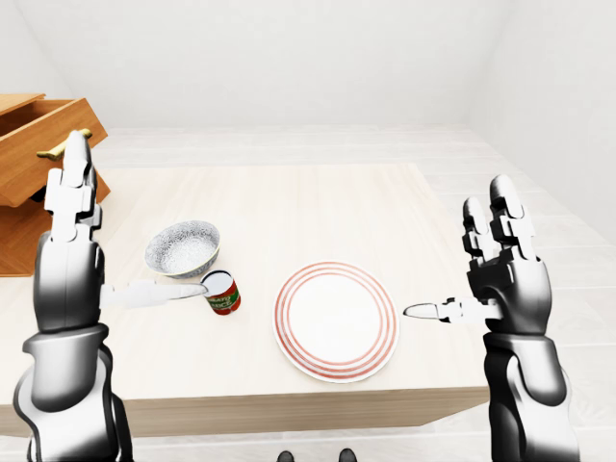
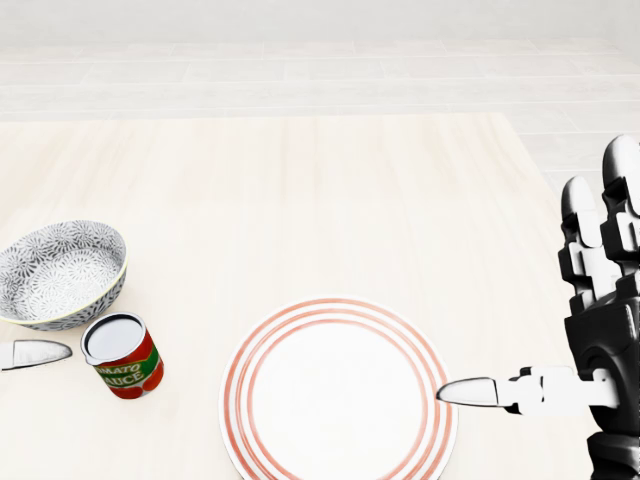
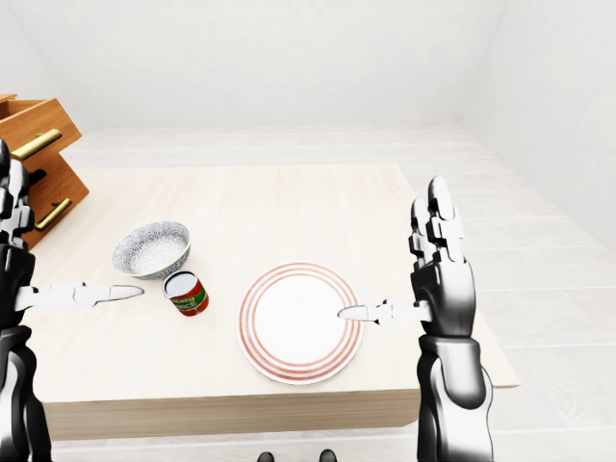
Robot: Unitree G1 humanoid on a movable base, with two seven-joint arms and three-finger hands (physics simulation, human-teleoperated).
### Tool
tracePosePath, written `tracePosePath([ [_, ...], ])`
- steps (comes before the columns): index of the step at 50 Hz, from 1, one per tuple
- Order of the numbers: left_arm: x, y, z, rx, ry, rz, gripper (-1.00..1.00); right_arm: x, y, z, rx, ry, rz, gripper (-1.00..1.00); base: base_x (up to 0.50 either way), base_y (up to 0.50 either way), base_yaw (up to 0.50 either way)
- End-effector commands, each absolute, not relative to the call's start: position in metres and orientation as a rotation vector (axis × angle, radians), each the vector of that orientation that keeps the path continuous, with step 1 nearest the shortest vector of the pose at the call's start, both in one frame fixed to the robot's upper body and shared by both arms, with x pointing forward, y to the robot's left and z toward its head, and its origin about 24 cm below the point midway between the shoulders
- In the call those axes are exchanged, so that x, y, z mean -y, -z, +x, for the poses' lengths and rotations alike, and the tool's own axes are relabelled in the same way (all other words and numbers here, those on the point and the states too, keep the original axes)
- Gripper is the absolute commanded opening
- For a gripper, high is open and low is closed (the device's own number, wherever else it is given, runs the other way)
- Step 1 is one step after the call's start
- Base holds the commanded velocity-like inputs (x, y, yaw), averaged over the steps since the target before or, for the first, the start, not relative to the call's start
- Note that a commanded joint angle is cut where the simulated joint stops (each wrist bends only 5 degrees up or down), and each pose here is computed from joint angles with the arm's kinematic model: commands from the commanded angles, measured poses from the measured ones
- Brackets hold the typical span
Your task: Put the bowl on the plate.
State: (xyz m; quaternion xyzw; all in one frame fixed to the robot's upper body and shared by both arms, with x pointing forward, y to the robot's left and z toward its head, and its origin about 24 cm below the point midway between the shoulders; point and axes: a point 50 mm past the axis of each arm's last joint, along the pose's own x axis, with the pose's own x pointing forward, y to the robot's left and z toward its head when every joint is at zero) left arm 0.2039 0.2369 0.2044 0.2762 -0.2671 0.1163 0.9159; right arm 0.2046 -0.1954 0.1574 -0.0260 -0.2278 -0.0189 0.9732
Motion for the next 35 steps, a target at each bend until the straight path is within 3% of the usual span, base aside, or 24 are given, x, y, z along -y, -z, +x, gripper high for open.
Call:
tracePosePath([
  [1, -0.241, -0.221, 0.214, 0.535, -0.244, 0.815, 1.0, 0.195, -0.155, 0.208, 0.447, 0.036, -0.048, 1.0, 0.0, 0.0, 0.0],
  [13, -0.241, -0.221, 0.227, 0.407, -0.196, 1.076, 1.0, 0.196, -0.155, 0.207, 0.447, 0.038, -0.052, 1.0, 0.0, 0.0, 0.0],
  [23, -0.247, -0.209, 0.233, 0.172, -0.115, 1.303, 1.0, 0.196, -0.156, 0.208, 0.455, 0.037, -0.045, 1.0, 0.0, 0.0, 0.0],
  [35, -0.271, -0.206, 0.248, -0.017, -0.153, 1.388, 1.0, 0.195, -0.152, 0.212, 0.434, 0.036, -0.054, 1.0, 0.0, 0.0, 0.0],
])
